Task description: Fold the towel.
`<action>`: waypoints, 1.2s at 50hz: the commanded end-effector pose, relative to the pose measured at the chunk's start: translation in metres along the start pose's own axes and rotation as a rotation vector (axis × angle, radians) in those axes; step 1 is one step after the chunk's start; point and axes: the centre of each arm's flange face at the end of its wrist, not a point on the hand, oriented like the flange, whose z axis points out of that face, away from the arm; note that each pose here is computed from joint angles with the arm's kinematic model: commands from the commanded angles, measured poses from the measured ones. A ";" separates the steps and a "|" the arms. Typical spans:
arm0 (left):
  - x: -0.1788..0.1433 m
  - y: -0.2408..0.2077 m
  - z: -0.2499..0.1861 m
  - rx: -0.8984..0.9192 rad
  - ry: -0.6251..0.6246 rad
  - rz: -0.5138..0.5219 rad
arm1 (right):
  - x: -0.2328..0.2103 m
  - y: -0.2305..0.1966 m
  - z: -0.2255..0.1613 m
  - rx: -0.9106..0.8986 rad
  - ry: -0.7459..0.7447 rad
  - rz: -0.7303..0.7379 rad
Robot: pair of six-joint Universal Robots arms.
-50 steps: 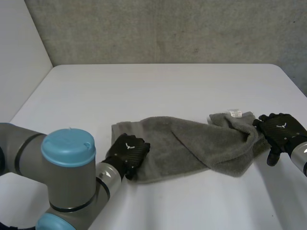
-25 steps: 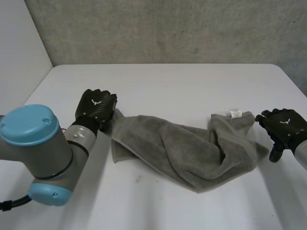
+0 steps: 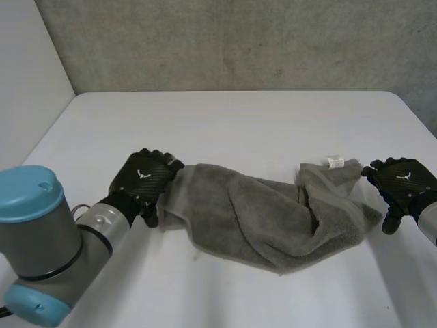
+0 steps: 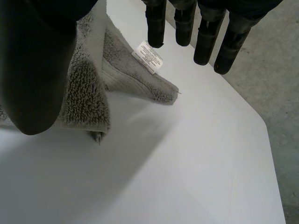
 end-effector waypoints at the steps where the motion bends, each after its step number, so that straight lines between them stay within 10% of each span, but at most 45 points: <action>1: 0.004 0.006 -0.008 -0.051 0.020 0.017 | -0.001 0.001 0.000 -0.003 -0.003 0.001; 37: 0.012 0.034 0.036 0.006 0.007 0.027 | -0.005 0.003 -0.001 0.001 -0.025 0.000; 51: -0.018 -0.054 0.003 0.255 -0.099 0.065 | 0.003 -0.021 -0.015 0.060 -0.028 -0.010; 60: 0.007 -0.005 0.003 0.026 0.016 0.038 | -0.007 -0.020 -0.020 0.073 -0.107 0.007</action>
